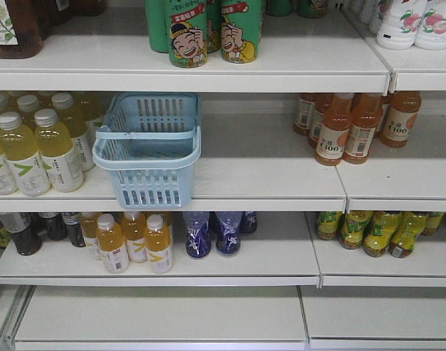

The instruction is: Place coke in basket with both arms

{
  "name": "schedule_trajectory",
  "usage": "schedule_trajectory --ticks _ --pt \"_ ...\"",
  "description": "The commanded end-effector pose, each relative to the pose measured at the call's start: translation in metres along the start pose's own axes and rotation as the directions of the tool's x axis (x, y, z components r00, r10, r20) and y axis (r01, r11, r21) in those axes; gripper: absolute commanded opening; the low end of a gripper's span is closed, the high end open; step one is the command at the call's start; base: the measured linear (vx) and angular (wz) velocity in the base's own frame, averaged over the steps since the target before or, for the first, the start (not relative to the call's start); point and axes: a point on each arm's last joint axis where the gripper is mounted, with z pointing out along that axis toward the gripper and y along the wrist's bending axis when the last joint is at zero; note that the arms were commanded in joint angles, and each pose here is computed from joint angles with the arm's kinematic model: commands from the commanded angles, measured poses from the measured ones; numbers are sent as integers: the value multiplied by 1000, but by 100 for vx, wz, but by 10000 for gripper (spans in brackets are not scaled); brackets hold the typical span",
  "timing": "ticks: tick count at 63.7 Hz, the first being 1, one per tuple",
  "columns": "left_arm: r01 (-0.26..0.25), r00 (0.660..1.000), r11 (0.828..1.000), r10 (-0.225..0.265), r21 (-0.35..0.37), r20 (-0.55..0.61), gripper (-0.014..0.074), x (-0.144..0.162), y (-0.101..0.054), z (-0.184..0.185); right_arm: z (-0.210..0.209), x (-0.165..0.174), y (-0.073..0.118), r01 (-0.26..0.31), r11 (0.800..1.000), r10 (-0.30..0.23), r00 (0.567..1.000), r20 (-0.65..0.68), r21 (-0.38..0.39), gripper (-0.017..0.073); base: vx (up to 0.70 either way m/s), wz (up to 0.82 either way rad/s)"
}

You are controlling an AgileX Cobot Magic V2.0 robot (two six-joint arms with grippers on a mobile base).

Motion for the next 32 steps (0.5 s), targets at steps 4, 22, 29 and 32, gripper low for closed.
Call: schedule_trajectory --ticks 4,22,29,32 --pt "0 998 1000 -1 23 64 -6 -3 -2 0 -1 -3 1 9 1000 -9 997 75 -6 -5 5 -3" --pt "0 998 1000 -1 23 64 -6 -3 -2 0 -1 -3 1 9 1000 -9 997 75 -6 -5 2 -2" --pt "0 998 1000 -1 23 64 -6 -3 -2 0 -1 -3 1 9 1000 -9 997 75 -6 -5 0 0" --pt "0 998 1000 -1 23 64 -6 -3 -2 0 -1 -3 1 9 1000 -9 997 75 -6 -5 0 0"
